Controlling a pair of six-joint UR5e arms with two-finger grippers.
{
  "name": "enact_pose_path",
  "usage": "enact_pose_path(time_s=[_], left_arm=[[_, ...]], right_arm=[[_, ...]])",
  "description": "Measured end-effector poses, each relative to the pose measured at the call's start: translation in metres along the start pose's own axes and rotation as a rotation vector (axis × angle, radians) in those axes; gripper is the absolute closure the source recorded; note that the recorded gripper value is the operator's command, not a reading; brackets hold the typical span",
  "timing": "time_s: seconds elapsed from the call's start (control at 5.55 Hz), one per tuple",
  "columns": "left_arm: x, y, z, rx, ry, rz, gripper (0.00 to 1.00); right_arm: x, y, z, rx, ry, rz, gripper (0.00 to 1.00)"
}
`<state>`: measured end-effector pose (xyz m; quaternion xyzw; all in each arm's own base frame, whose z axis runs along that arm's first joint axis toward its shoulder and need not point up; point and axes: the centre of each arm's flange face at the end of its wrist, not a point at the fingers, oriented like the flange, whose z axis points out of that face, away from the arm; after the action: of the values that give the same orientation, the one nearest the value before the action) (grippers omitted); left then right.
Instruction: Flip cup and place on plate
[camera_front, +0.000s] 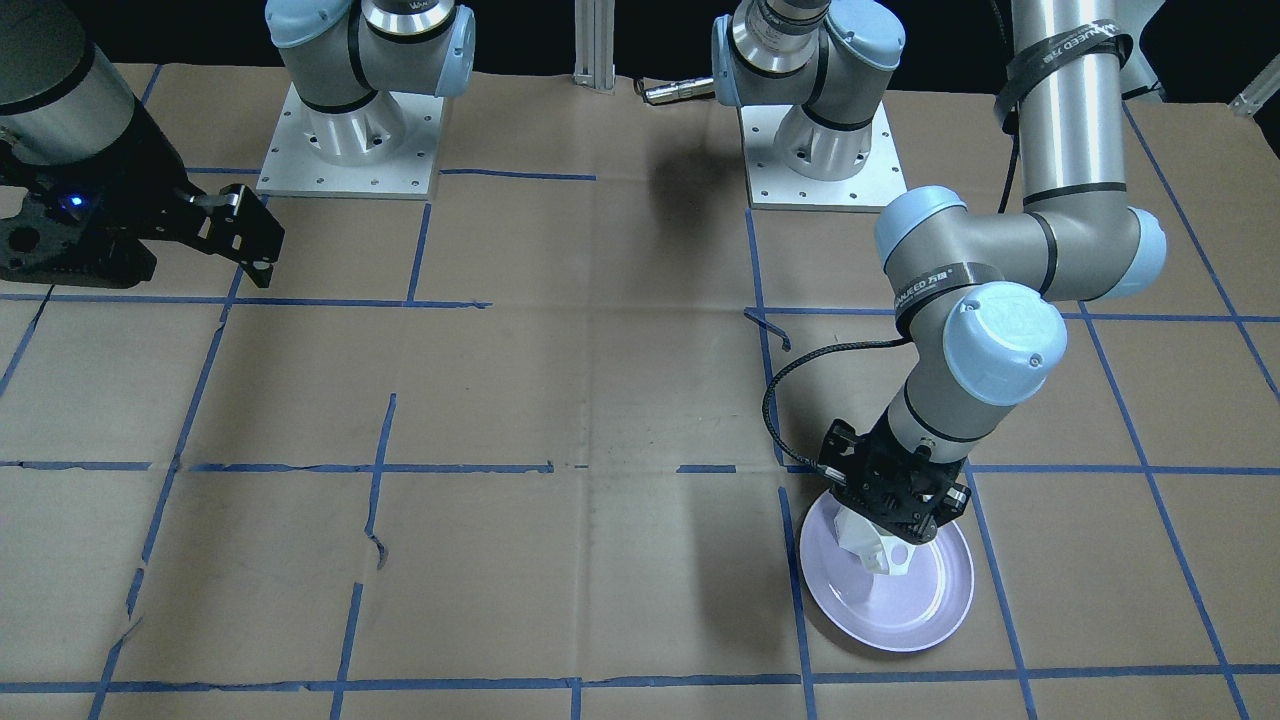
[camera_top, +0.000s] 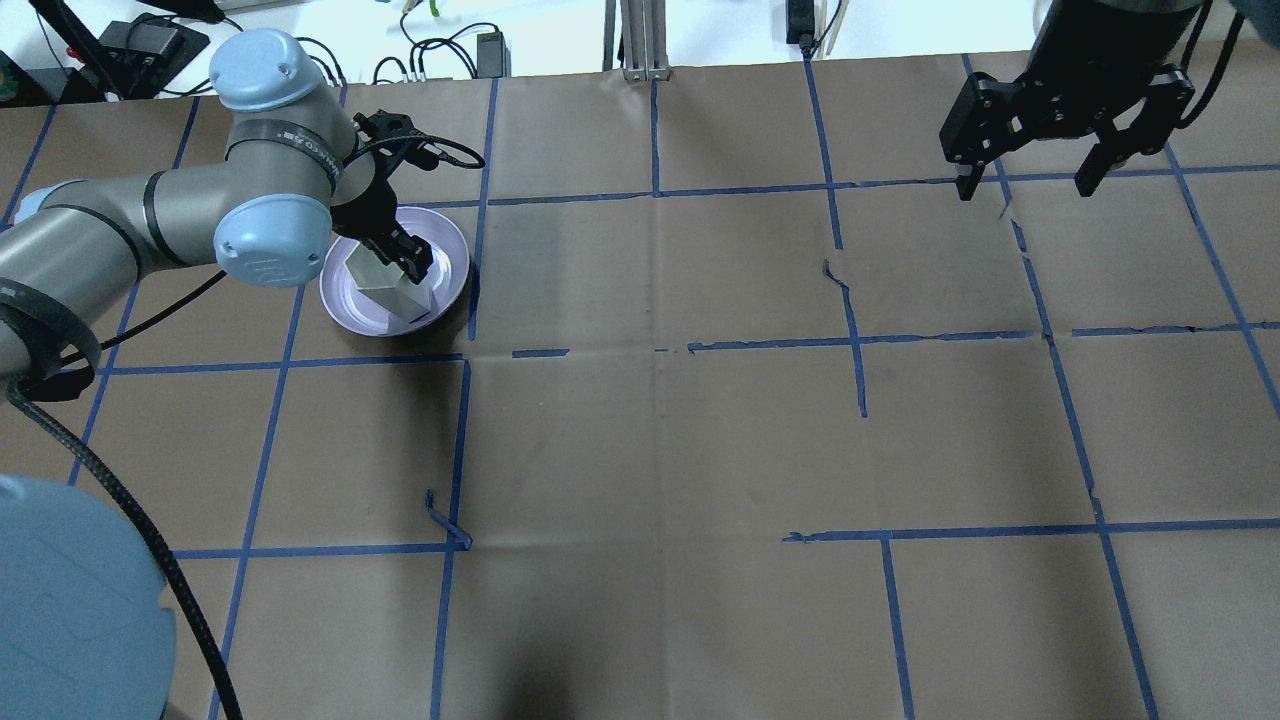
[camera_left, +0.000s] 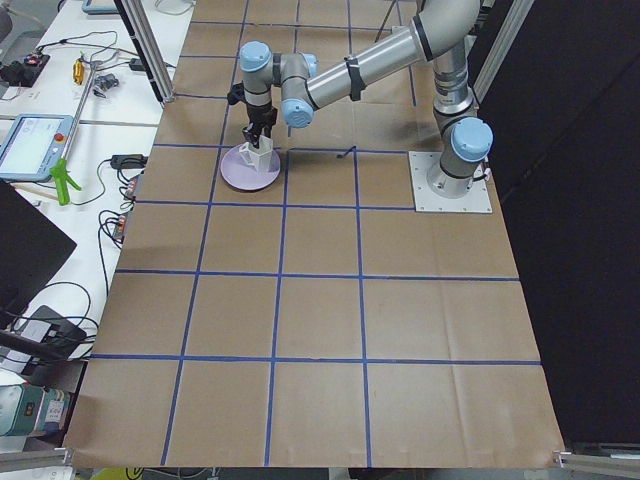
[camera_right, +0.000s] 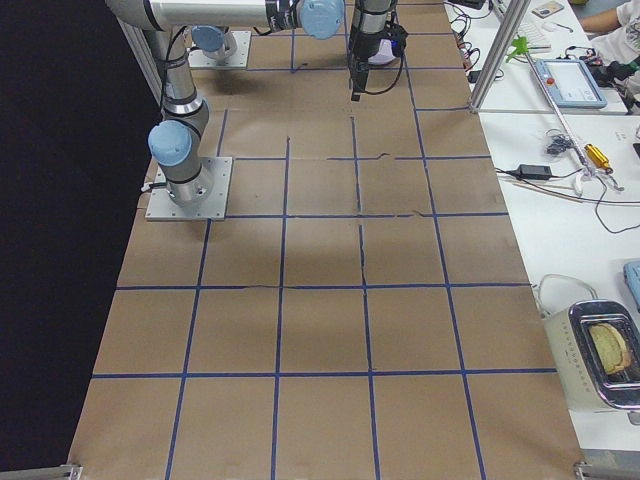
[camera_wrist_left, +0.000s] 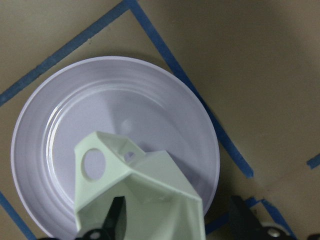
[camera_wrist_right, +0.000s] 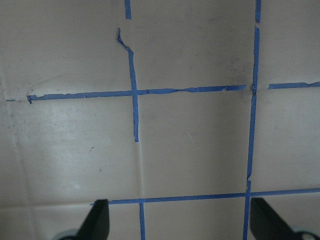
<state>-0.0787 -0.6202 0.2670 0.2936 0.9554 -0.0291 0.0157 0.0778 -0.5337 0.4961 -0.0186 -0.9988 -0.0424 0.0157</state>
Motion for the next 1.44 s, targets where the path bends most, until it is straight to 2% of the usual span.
enact_pose_path(time_s=[0.18, 0.36, 0.54, 0.72, 0.9, 1.08, 1.44], left_arm=[[0.002, 0.0, -0.014, 0.006, -0.006, -0.054, 0.01], [0.007, 0.001, -0.04, 0.0, 0.0, -0.17, 0.01], [0.02, 0.006, -0.079, -0.025, 0.018, -0.284, 0.01], [0.038, 0.013, -0.126, -0.057, 0.035, -0.354, 0.01], [0.053, 0.02, -0.171, -0.071, 0.043, -0.4, 0.01], [0.067, 0.025, -0.207, -0.06, 0.041, -0.433, 0.01], [0.105, 0.03, -0.238, -0.033, 0.029, -0.503, 0.01]], right_arm=[[0.0, 0.0, 0.0, 0.0, 0.0, 0.0, 0.0], [0.0, 0.0, 0.0, 0.0, 0.0, 0.0, 0.0], [0.0, 0.0, 0.0, 0.0, 0.0, 0.0, 0.0], [0.0, 0.0, 0.0, 0.0, 0.0, 0.0, 0.0], [0.0, 0.0, 0.0, 0.0, 0.0, 0.0, 0.0], [0.0, 0.0, 0.0, 0.0, 0.0, 0.0, 0.0], [0.0, 0.0, 0.0, 0.0, 0.0, 0.0, 0.0]])
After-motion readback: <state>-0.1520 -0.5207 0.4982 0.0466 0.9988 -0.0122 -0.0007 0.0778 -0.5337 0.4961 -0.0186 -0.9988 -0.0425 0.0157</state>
